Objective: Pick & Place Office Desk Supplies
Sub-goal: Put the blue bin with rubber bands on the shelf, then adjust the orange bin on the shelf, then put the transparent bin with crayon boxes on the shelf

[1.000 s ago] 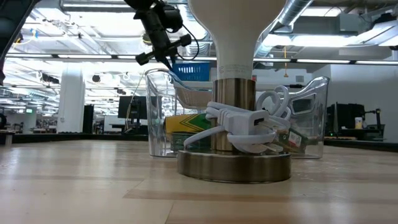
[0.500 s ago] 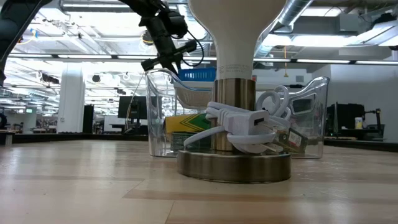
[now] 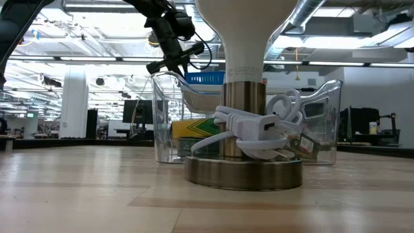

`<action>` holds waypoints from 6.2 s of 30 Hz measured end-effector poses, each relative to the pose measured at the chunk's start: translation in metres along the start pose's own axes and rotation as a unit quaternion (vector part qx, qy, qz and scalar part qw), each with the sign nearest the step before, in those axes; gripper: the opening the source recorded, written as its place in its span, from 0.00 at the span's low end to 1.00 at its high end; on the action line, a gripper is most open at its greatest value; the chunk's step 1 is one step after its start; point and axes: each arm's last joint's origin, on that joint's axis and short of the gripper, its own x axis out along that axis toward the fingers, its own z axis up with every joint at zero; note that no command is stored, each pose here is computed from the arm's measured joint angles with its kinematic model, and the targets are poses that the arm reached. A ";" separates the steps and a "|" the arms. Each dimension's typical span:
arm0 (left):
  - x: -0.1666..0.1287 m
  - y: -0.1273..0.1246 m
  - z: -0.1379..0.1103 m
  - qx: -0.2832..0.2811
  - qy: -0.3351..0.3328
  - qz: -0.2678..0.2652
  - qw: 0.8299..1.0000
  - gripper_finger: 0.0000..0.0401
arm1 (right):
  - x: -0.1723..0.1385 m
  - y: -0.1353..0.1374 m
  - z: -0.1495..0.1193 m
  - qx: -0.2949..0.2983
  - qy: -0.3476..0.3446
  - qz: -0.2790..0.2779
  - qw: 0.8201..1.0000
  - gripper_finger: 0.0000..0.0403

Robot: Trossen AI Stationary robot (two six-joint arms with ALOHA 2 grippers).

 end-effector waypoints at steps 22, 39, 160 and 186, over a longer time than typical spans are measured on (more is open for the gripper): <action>0.000 -0.009 0.005 0.016 -0.025 -0.050 0.998 0.26 | 0.000 -0.001 -0.001 0.003 0.007 -0.003 1.000 0.22; -0.077 0.000 -0.016 0.113 -0.062 -0.074 0.989 0.38 | 0.013 0.001 -0.002 0.013 0.012 -0.051 0.999 0.22; -0.100 0.103 -0.271 0.273 0.003 -0.190 0.943 0.26 | 0.141 -0.076 -0.040 0.122 0.241 -0.253 0.929 0.03; 0.035 0.108 -0.318 0.003 0.034 -0.237 0.971 0.28 | 0.060 0.004 -0.115 0.254 0.089 -0.158 0.950 0.33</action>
